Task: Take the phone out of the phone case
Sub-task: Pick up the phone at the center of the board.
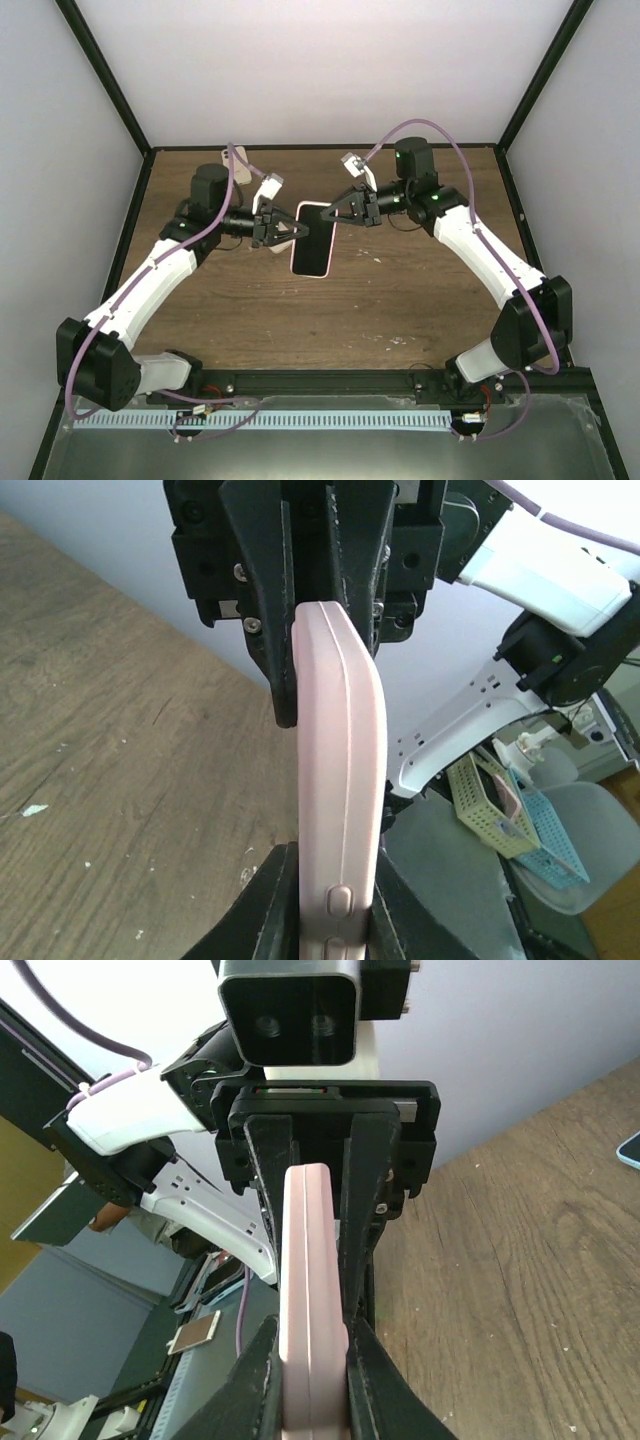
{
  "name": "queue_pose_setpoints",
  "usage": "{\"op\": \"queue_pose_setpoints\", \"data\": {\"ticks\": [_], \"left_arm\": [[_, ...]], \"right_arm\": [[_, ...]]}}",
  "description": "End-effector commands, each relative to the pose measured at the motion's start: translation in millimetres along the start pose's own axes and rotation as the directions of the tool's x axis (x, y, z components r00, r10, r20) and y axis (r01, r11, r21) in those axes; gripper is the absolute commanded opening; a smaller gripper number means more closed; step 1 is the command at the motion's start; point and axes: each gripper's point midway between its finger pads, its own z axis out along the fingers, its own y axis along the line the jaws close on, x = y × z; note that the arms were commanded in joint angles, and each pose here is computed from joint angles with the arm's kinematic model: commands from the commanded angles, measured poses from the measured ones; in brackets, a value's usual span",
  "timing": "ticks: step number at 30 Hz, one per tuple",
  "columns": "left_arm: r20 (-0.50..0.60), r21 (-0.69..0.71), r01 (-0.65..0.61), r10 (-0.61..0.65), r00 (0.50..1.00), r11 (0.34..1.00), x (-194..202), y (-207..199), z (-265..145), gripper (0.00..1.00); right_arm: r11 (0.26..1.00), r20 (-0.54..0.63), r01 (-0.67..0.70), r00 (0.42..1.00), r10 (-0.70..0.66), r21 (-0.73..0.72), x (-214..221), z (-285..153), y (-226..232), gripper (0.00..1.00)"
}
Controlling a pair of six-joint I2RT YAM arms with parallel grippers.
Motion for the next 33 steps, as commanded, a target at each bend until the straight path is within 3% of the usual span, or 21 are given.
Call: {"op": "queue_pose_setpoints", "data": {"ticks": [1, 5, 11, 19, 24, 26, 30, 33], "left_arm": [[0.013, 0.014, -0.032, 0.032, 0.999, 0.999, -9, -3, 1, 0.14], [0.015, 0.008, -0.030, 0.030, 0.999, 1.000, -11, -2, 1, 0.00], [0.011, 0.007, -0.019, 0.019, 1.000, 1.000, -12, 1, 2, 0.00], [0.008, 0.008, -0.021, 0.021, 1.000, 1.000, -13, 4, 4, 0.00], [0.007, 0.002, -0.027, 0.027, 1.000, 1.000, -15, 5, 4, 0.00], [0.006, -0.008, -0.024, 0.024, 1.000, 1.000, -15, 7, 4, 0.07], [0.013, -0.030, -0.002, 0.002, 1.000, 1.000, -14, 13, -10, 0.38], [0.042, -0.066, 0.013, -0.010, 0.999, 0.998, -9, 22, -30, 0.47]], "right_arm": [[0.998, 0.001, 0.048, 0.999, -0.048, -0.030, -6, 0, 16, 0.01], [0.999, 0.003, 0.031, 1.000, -0.031, -0.011, -4, 1, 11, 0.08], [1.000, -0.005, -0.011, 1.000, 0.011, -0.009, 7, 6, 3, 0.26], [0.999, -0.016, -0.048, 0.999, 0.048, -0.018, 14, 11, -2, 0.20], [0.997, -0.020, -0.069, 0.997, 0.068, -0.024, 16, 12, -5, 0.08], [0.998, -0.020, -0.061, 0.998, 0.061, -0.030, 12, 12, -4, 0.01], [0.999, -0.010, -0.040, 0.999, 0.040, -0.035, -3, 4, 1, 0.01], [0.999, 0.022, -0.026, 0.999, 0.026, -0.032, -20, -15, 3, 0.01]]}}
